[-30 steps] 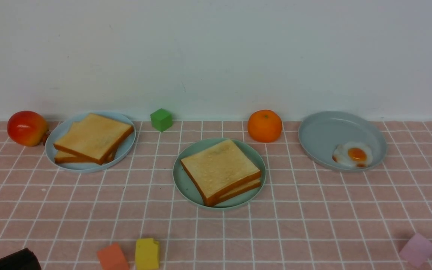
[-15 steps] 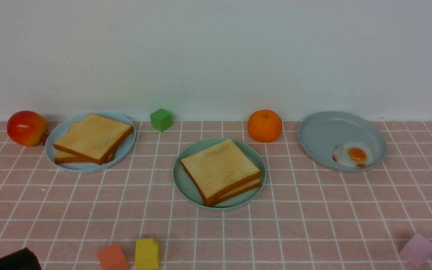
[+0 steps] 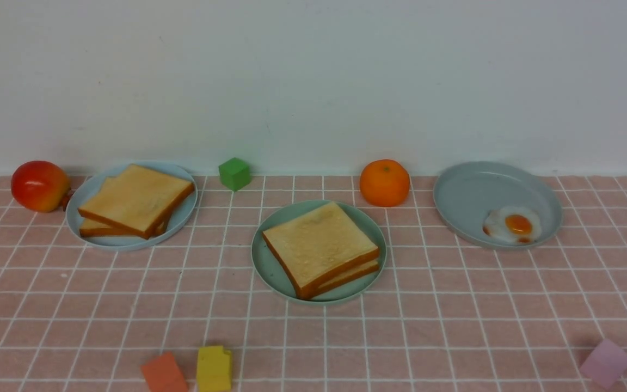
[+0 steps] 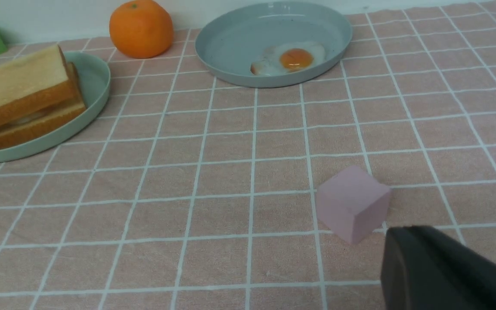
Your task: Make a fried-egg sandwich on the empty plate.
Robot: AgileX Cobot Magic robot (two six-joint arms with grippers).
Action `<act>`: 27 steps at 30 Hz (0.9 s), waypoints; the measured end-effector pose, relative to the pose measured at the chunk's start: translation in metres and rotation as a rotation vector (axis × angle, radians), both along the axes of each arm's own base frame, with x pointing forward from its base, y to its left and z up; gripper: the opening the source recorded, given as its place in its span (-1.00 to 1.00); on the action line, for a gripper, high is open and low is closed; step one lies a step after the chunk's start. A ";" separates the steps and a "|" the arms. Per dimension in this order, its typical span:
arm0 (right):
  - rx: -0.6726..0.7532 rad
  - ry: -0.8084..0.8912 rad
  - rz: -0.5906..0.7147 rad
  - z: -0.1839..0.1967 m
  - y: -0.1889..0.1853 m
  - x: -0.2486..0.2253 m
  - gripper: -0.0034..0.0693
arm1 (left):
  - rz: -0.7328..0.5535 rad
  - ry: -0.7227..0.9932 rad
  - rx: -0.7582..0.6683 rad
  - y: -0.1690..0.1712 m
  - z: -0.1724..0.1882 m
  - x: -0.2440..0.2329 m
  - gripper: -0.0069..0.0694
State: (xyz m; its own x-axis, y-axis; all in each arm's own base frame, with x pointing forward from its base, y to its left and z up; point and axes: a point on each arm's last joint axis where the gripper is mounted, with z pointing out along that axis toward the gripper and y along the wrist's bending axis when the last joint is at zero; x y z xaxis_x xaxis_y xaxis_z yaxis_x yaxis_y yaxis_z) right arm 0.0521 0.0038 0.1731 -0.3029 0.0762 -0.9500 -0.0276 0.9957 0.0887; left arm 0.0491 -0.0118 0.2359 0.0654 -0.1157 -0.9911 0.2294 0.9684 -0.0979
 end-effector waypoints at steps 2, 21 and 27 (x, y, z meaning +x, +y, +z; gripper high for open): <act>0.000 0.000 0.000 0.000 0.000 0.000 -0.88 | 0.069 0.076 -0.028 0.003 -0.018 0.003 -0.85; -0.002 0.000 0.000 0.000 0.000 0.000 -0.84 | 0.187 0.425 -0.092 0.007 -0.067 0.003 -0.85; -0.002 0.000 0.000 0.000 0.000 0.000 -0.82 | 0.187 0.425 -0.092 0.007 -0.067 0.003 -0.85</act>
